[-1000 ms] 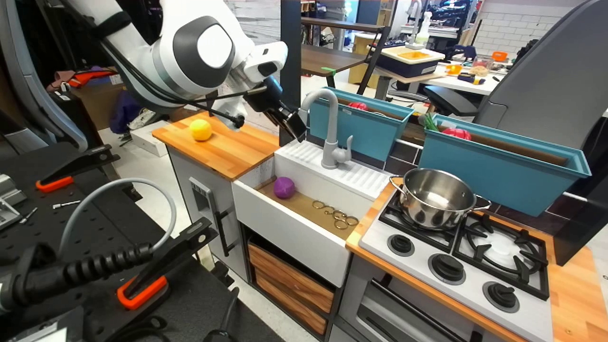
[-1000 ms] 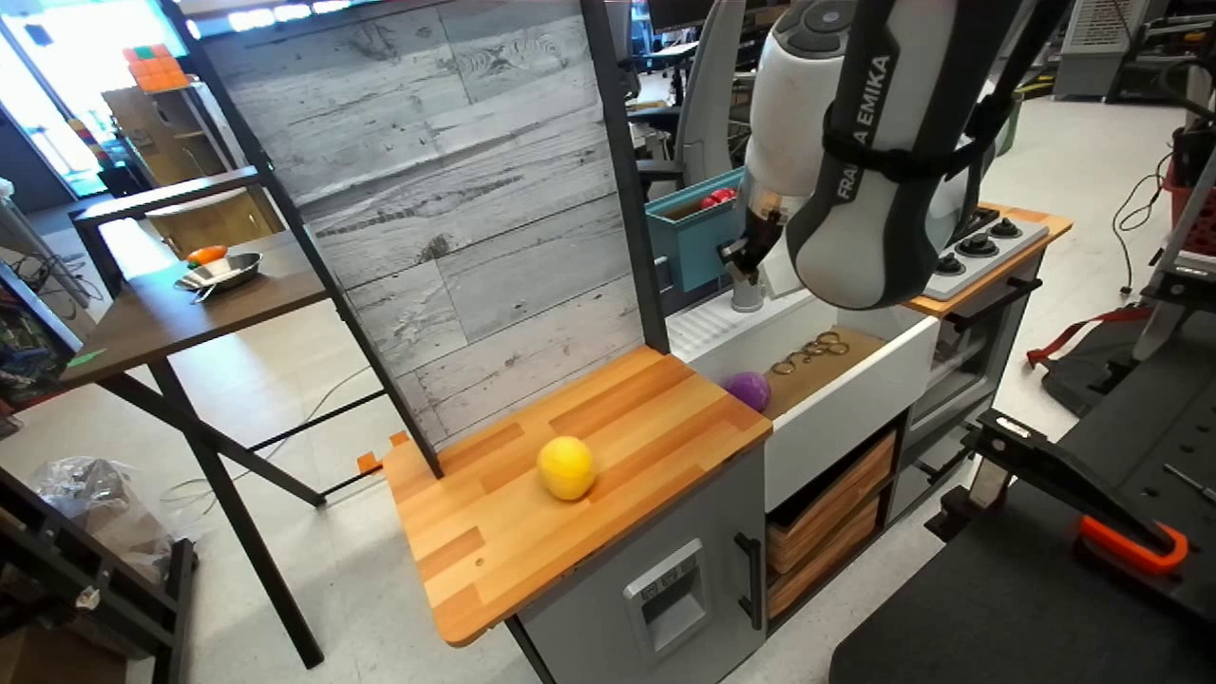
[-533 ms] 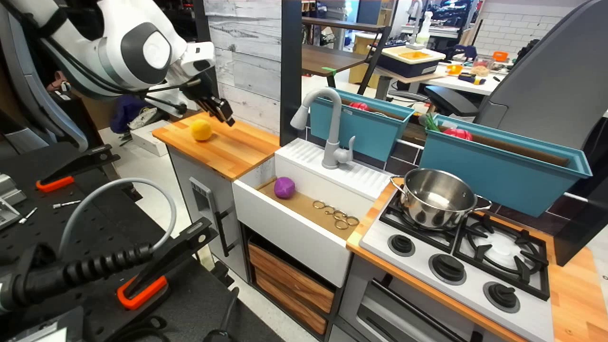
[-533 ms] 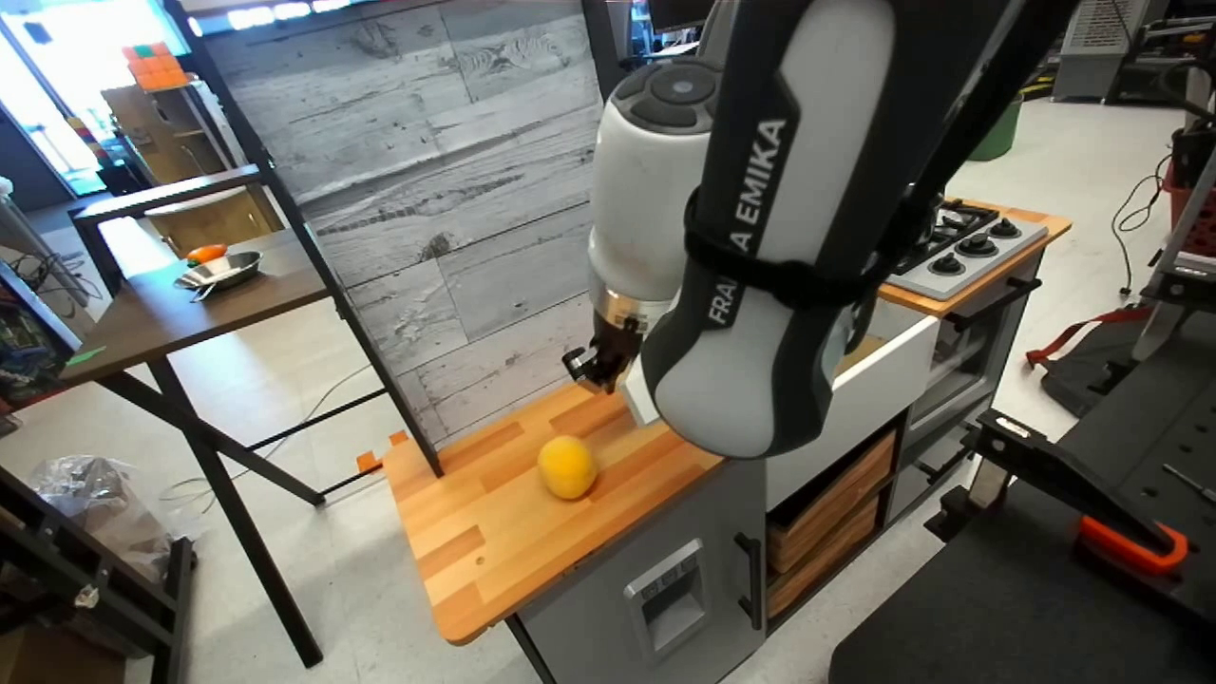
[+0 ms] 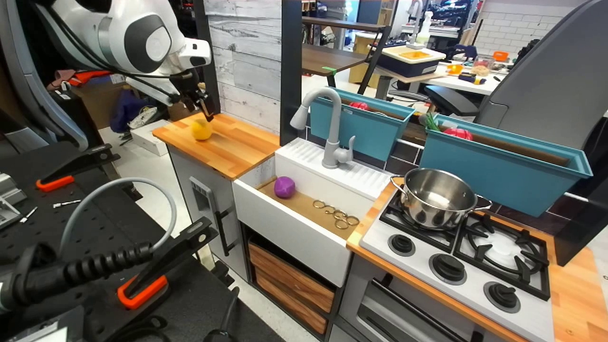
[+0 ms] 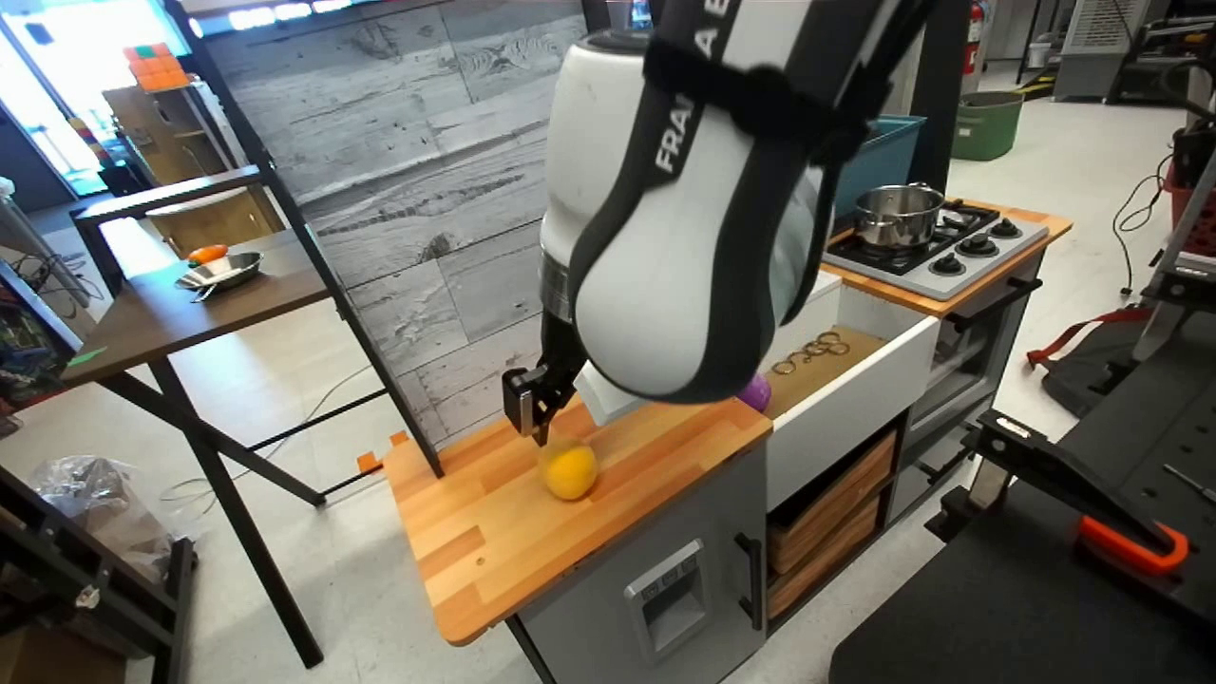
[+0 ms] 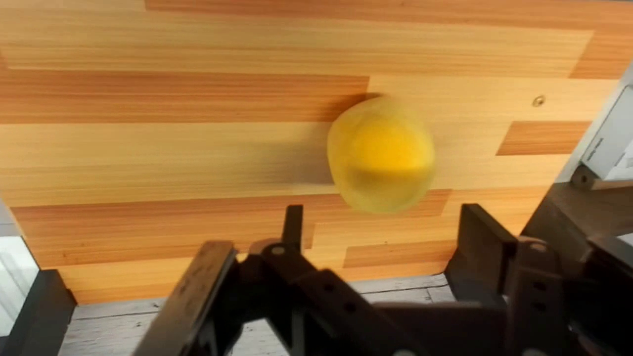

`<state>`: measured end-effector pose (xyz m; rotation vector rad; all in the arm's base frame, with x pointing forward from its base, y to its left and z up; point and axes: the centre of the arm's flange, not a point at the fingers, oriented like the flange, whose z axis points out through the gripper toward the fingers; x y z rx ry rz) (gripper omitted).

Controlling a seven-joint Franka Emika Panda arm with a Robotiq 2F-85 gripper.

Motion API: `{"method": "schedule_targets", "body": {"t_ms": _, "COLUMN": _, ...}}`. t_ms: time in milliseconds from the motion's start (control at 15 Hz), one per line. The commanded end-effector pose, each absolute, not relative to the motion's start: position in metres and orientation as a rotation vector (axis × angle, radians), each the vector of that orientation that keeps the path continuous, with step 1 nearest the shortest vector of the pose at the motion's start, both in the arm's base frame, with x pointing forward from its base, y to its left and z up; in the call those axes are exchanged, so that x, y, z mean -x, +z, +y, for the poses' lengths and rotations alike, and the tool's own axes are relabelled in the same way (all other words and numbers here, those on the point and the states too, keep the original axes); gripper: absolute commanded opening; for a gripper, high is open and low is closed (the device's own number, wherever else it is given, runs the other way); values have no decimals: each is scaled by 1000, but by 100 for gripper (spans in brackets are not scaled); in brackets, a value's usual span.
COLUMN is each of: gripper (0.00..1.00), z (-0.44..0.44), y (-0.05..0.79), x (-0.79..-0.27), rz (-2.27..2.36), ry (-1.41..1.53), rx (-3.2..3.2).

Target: Move the tap nozzle to the left

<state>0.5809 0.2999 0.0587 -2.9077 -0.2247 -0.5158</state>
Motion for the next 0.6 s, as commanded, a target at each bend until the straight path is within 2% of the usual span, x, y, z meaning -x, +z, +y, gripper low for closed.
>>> {"method": "schedule_targets", "body": {"t_ms": 0, "gripper": 100, "z": 275, "y": 76, "x": -591, "rz": -318, "ry": -237, "rx": 2920}}
{"method": "schedule_targets", "body": {"t_ms": 267, "gripper": 100, "z": 250, "y": 78, "x": -588, "rz": -168, "ry": 116, "rx": 3033}}
{"method": "schedule_targets", "body": {"t_ms": 333, "gripper": 100, "z": 256, "y": 67, "x": -588, "rz": -199, "ry": -1, "rx": 2998}}
{"method": "schedule_targets", "body": {"t_ms": 533, "gripper": 100, "z": 246, "y": 70, "x": -587, "rz": -174, "ry": 85, "rx": 3023}}
